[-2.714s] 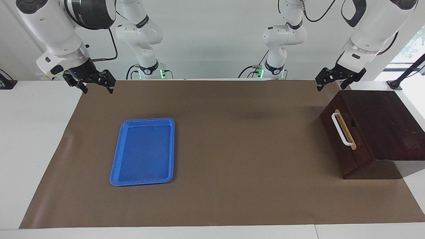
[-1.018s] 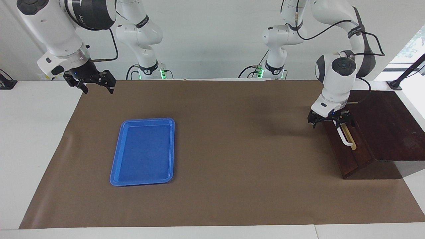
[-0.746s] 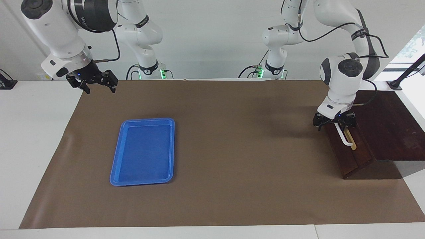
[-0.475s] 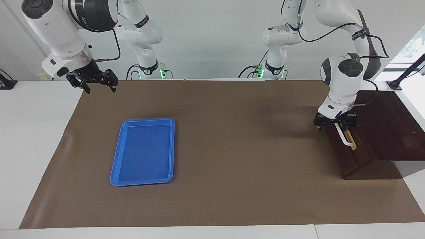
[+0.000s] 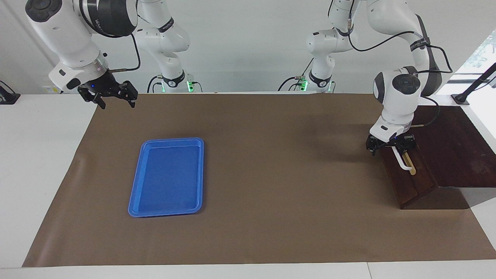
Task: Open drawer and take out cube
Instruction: 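Pull the drawer open toward the robot with the left gripper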
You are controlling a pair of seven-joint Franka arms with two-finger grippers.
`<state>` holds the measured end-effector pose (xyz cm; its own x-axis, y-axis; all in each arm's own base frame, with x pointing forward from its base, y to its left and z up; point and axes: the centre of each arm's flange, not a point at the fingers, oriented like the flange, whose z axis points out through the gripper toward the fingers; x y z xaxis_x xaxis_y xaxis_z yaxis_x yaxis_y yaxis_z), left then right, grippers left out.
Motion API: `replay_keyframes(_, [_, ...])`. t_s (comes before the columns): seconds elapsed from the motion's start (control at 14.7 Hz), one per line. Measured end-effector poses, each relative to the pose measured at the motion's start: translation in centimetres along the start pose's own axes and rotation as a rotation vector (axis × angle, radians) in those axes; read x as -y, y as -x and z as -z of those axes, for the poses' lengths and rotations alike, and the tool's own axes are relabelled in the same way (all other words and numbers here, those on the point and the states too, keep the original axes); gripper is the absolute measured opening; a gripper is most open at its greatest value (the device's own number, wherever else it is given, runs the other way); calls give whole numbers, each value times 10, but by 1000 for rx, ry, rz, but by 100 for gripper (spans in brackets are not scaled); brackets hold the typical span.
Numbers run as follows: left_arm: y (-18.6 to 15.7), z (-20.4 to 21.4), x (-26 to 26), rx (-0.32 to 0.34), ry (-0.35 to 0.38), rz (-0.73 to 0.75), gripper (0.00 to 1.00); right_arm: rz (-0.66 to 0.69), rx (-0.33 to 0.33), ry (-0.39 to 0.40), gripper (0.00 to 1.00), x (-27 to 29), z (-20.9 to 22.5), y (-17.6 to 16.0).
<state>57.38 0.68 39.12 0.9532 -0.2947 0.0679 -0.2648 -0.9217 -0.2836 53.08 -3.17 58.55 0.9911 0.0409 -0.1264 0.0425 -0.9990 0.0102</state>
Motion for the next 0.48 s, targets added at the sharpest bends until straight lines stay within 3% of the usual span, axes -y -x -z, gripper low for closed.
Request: replay_keyframes(0.48, [-24,30,-107,-48,43,87,100,0,0,0,100,0,0,0])
